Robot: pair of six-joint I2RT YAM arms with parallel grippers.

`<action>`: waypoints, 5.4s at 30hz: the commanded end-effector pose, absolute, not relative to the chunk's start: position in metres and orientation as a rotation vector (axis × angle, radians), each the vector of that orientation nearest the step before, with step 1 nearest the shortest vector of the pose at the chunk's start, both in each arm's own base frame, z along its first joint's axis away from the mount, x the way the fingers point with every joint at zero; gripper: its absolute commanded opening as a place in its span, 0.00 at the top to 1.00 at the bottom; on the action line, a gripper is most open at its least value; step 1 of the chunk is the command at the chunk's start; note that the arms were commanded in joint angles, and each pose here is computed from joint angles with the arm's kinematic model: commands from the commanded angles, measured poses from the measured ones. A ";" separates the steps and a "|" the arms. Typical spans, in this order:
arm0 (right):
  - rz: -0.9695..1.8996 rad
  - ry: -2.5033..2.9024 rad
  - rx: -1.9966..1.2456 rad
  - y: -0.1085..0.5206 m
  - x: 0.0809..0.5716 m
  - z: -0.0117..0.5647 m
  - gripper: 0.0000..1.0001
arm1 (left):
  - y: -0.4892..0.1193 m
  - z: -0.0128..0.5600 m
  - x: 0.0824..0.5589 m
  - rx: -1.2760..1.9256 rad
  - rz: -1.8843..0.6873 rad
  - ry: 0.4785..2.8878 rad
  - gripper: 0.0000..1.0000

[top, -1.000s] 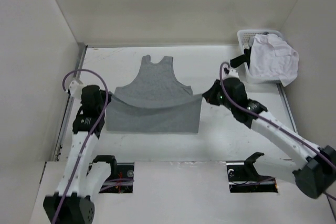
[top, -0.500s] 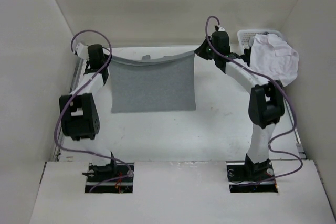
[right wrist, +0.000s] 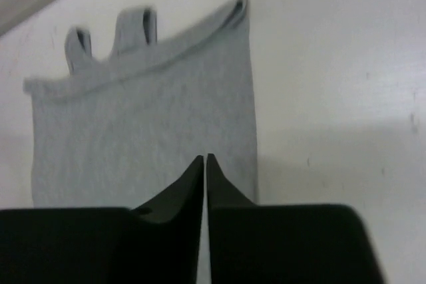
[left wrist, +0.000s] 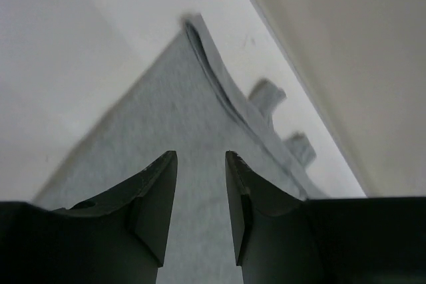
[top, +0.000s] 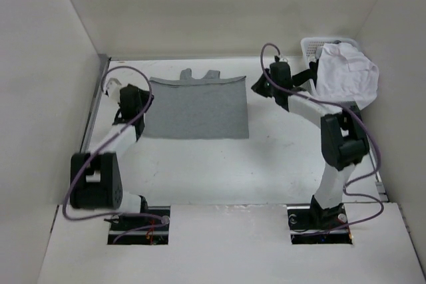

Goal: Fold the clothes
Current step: Fold the tank top

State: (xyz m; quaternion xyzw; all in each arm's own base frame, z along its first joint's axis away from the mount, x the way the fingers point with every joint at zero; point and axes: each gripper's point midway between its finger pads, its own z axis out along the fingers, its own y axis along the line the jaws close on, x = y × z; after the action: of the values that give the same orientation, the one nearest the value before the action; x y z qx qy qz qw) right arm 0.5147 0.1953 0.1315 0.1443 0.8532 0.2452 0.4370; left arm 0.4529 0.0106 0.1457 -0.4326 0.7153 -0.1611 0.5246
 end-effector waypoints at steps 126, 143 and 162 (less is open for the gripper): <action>0.907 1.946 0.072 0.202 0.215 0.276 0.97 | -0.020 0.270 0.255 -0.860 -0.611 1.556 1.00; 0.755 2.049 0.400 0.159 0.502 0.182 0.97 | -0.020 0.196 0.516 -0.945 -0.581 1.645 1.00; 0.720 2.033 0.423 0.143 0.461 0.170 0.97 | -0.013 0.169 0.452 -1.020 -0.699 1.609 1.00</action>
State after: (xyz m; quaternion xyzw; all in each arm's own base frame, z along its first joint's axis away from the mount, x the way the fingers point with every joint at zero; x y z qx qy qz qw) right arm 0.4648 0.1383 0.1302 0.1899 0.8544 0.2769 0.3965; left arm 0.4607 -0.0119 0.1212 -0.4410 0.7182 -0.2520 0.4755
